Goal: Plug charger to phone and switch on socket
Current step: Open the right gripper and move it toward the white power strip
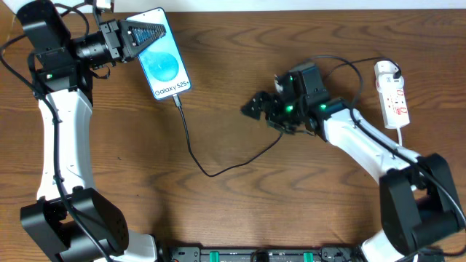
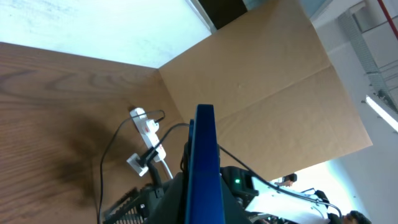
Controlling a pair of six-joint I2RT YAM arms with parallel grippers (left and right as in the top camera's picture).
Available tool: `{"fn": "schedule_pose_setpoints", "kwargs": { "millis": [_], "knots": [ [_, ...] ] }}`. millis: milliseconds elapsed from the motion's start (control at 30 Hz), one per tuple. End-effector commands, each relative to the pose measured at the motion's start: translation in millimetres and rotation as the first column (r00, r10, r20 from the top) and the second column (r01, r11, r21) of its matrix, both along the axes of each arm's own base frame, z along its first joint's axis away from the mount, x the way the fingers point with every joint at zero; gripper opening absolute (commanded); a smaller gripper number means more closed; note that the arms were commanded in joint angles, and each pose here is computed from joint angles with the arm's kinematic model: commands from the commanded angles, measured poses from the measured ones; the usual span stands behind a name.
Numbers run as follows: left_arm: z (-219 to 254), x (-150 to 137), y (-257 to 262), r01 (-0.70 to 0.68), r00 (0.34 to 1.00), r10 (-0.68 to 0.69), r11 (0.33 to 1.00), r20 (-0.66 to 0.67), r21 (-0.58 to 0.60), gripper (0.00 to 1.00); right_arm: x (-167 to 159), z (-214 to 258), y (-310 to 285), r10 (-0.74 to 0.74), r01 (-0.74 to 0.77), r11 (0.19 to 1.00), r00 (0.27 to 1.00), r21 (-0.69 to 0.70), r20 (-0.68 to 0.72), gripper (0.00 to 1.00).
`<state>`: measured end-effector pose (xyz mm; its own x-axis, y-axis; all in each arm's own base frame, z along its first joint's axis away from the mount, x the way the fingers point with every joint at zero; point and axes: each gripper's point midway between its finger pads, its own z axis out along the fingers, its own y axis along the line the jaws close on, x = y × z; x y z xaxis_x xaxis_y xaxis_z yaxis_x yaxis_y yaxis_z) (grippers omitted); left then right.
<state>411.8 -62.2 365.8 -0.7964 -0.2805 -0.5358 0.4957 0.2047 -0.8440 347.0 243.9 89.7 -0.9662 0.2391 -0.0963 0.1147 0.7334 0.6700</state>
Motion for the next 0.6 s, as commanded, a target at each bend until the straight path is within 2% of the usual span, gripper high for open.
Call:
{"fn": "schedule_pose_setpoints", "kwargs": {
  "millis": [0,133,233,367,567],
  "knots": [
    [5.1,-5.6,-1.5,0.015,1.000,-0.015,1.000,0.027,0.004,0.07,12.4,23.7,-40.4,-0.090,0.118,0.974,0.984,-0.192,0.153,0.99],
    [0.7,-7.2,-10.6,0.037,0.999,-0.037,0.999,0.015,0.001,0.07,-2.5,44.8,-88.4,-0.175,0.244,0.899,0.961,-0.362,0.214,0.99],
    [-14.3,-5.5,-21.0,0.038,0.999,-0.038,0.999,-0.013,0.004,0.08,-12.0,61.9,-112.6,-0.209,0.308,0.851,0.941,-0.425,0.265,0.99],
    [-51.4,0.8,-38.2,0.000,0.995,0.003,1.000,-0.103,0.023,0.07,-22.5,80.9,-131.4,-0.232,0.361,0.814,0.920,-0.455,0.315,0.99],
    [-98.8,-6.6,-81.0,0.037,0.988,-0.025,0.996,-0.153,0.079,0.07,-31.7,96.8,-136.1,-0.237,0.376,0.818,0.910,-0.435,0.341,0.99]
  ]
}}
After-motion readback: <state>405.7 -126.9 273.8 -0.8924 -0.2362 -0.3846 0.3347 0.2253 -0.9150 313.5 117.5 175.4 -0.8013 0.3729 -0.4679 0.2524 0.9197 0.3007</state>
